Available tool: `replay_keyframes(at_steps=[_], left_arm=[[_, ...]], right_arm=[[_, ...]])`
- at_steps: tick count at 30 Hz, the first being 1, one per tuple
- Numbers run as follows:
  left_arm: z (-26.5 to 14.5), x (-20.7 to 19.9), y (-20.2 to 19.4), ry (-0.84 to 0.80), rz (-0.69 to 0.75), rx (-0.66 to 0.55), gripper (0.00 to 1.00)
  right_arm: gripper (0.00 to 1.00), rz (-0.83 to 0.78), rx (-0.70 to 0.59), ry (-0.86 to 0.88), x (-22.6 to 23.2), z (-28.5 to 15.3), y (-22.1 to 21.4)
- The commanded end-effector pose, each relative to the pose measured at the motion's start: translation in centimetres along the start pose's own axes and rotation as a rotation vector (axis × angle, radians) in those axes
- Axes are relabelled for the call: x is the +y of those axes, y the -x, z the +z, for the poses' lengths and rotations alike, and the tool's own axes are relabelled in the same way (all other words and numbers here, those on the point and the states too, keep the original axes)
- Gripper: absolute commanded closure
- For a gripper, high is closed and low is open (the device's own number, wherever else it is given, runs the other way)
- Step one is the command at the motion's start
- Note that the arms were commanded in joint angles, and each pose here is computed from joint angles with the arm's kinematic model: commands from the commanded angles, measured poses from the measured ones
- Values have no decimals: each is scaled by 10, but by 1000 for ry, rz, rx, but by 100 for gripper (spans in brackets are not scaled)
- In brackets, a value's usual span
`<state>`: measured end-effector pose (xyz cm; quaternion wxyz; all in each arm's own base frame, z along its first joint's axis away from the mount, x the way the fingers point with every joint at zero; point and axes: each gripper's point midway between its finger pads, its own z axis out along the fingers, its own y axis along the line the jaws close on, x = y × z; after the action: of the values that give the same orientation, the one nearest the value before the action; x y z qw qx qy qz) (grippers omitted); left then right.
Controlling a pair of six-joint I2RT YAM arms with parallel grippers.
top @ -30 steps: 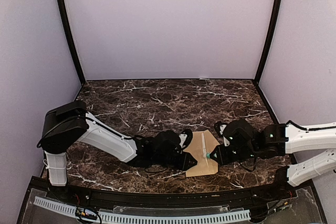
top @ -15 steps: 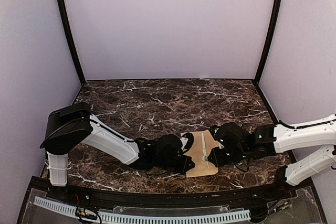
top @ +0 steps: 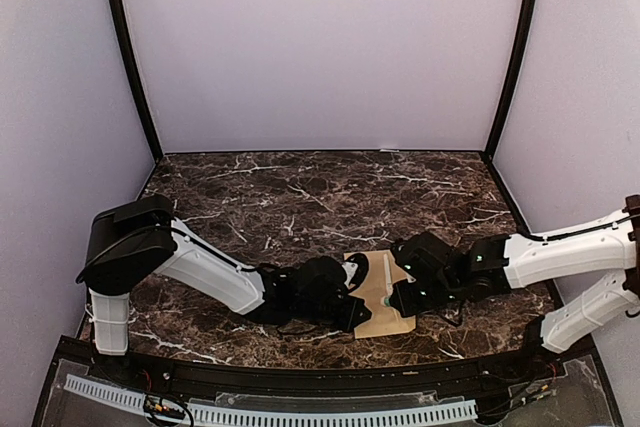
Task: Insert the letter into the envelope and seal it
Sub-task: Paint the envelope at the center of the board.
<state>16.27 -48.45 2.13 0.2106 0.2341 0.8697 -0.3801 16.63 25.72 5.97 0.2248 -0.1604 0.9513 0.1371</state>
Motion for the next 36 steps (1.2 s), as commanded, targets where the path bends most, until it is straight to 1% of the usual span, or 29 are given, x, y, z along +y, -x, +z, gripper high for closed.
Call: replay_keyframes(at_steps=[1, 20, 29, 36], left_arm=[[1, 23, -34, 71, 1, 93, 100], [3, 21, -38, 53, 12, 108, 100], [3, 21, -42, 41, 17, 121, 100], [3, 18, -42, 18, 19, 119, 100]], right_arm=[[100, 0, -33, -25, 0, 1, 13], [100, 15, -61, -81, -1, 14, 28], [100, 5, -68, -68, 5, 24, 38], [100, -6, -78, -4, 20, 29, 48]])
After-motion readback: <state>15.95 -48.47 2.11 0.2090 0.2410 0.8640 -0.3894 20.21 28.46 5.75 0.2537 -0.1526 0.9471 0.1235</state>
